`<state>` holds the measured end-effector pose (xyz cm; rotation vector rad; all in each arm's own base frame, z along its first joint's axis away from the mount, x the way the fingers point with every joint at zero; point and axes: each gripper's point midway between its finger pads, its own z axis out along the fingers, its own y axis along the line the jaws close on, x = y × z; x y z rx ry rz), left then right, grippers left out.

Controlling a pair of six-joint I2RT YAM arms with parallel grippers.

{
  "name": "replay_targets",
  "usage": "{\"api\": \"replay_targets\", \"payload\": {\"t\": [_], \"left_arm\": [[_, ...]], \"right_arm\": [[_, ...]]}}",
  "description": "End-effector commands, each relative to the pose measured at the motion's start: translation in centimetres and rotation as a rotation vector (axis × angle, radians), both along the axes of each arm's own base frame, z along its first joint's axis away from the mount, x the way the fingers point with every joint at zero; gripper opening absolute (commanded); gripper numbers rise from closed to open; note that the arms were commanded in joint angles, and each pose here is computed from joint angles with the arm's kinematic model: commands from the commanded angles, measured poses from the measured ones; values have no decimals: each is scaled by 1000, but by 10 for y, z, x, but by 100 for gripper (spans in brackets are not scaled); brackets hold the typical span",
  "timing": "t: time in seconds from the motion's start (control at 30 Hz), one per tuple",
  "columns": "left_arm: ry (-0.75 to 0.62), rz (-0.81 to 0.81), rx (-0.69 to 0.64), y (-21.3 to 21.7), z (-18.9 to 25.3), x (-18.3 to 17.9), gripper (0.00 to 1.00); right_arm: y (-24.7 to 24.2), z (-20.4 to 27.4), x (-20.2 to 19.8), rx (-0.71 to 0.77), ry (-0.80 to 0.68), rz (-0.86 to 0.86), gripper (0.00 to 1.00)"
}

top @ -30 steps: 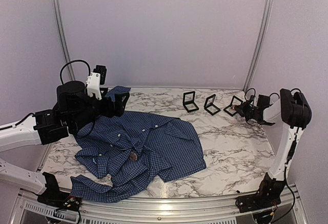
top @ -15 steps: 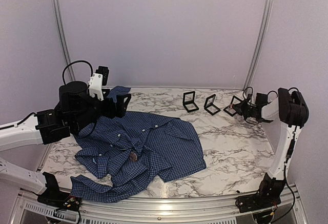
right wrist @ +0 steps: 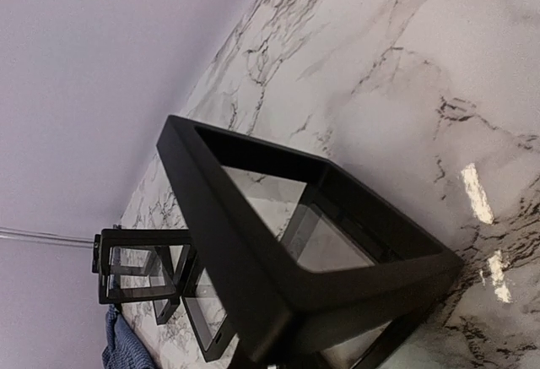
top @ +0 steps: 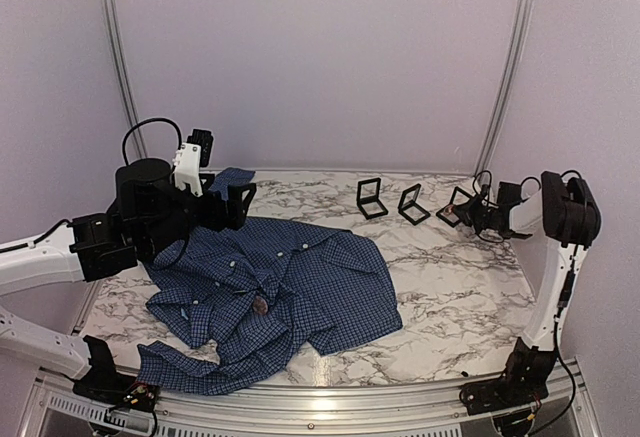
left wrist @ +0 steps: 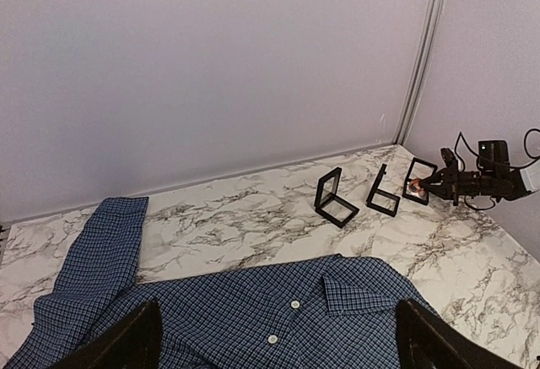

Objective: Remove the brooch from the garment
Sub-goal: Place the brooch in the brooch box.

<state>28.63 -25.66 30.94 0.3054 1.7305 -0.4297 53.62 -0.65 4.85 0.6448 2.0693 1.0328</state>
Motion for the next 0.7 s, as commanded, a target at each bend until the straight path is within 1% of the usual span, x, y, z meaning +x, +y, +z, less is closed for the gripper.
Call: {"api": "replay_targets", "payload": {"t": [0.0, 0.2, 0.3, 0.47, 0.57, 0.67], "left_arm": [[1, 4, -12, 0, 8, 2, 99], [2, 5, -12, 0, 8, 3, 99], [1, 2, -11, 0, 8, 2, 99], [2, 3, -12, 0, 8, 3, 99], [2, 1, -12, 0, 8, 2, 99], [1, 1, -11, 0, 8, 3, 99]], "right_arm": [[4, -3, 7, -13, -1, 19, 0], [4, -7, 7, -15, 9, 20, 0], [3, -7, 8, -19, 13, 17, 2], [2, -6, 8, -39, 20, 13, 8], [0, -2, 7, -64, 19, 6, 16], [-1, 1, 6, -79, 21, -2, 20]]}}
